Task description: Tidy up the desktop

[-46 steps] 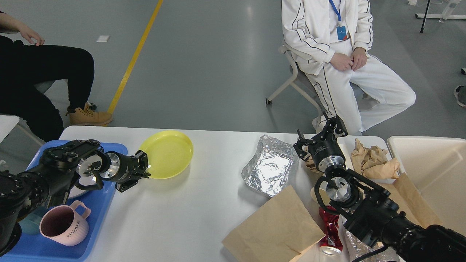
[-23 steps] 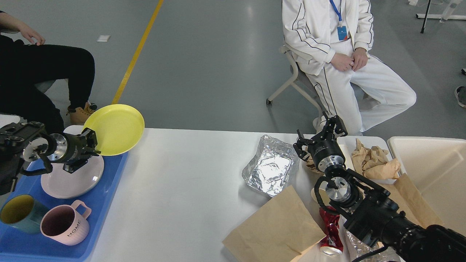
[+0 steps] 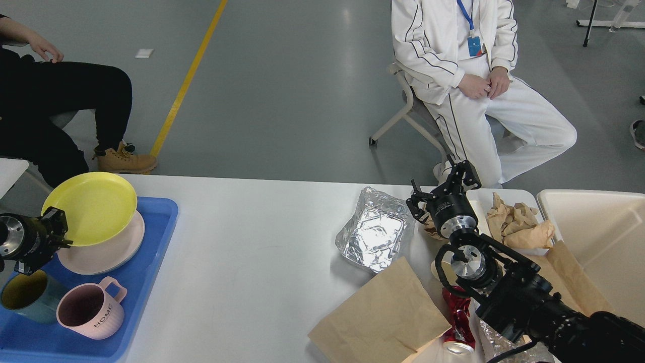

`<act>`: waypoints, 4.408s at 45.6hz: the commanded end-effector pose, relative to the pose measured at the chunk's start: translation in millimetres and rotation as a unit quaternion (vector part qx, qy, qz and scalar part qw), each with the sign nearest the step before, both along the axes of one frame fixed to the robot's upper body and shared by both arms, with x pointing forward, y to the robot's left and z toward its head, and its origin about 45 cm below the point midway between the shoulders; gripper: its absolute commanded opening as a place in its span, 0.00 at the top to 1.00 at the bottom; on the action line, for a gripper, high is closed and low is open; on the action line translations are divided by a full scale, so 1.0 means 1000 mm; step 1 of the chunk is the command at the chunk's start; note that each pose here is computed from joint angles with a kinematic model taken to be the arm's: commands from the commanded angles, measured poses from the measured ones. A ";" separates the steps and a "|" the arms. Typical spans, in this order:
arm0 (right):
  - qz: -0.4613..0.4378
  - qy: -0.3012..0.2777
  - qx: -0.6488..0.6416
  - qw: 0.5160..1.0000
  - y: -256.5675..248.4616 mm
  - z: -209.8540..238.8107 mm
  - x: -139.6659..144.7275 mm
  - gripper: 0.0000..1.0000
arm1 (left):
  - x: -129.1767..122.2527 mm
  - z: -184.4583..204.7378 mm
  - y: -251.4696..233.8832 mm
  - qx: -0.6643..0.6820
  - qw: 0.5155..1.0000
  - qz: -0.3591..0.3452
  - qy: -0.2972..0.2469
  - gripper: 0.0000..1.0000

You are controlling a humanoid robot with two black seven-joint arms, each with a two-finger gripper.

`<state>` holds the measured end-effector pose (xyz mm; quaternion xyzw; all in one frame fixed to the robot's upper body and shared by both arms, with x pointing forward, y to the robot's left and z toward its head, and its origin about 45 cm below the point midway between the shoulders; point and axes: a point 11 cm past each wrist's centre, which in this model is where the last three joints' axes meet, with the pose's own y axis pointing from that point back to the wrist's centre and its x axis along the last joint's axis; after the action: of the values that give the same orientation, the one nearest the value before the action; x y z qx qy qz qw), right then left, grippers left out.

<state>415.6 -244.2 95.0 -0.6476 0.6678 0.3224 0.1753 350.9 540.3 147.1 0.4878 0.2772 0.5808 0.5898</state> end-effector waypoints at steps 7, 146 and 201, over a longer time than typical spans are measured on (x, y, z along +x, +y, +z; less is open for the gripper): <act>0.000 0.000 0.000 1.000 0.000 0.000 0.000 0.00 | -0.006 -0.012 -0.001 0.010 1.000 0.010 0.008 1.00; 0.000 -0.001 0.000 1.000 0.000 0.000 0.000 0.00 | 0.147 0.109 -0.129 -0.288 0.775 0.125 -0.549 0.04; -0.001 0.000 0.000 1.000 0.000 0.000 0.000 0.00 | 0.154 0.138 -0.111 -0.357 0.736 0.196 -0.541 0.04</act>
<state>415.6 -244.1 95.1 -0.6477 0.6676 0.3226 0.1754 508.3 415.1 279.5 -0.2183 0.1970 0.6999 0.6508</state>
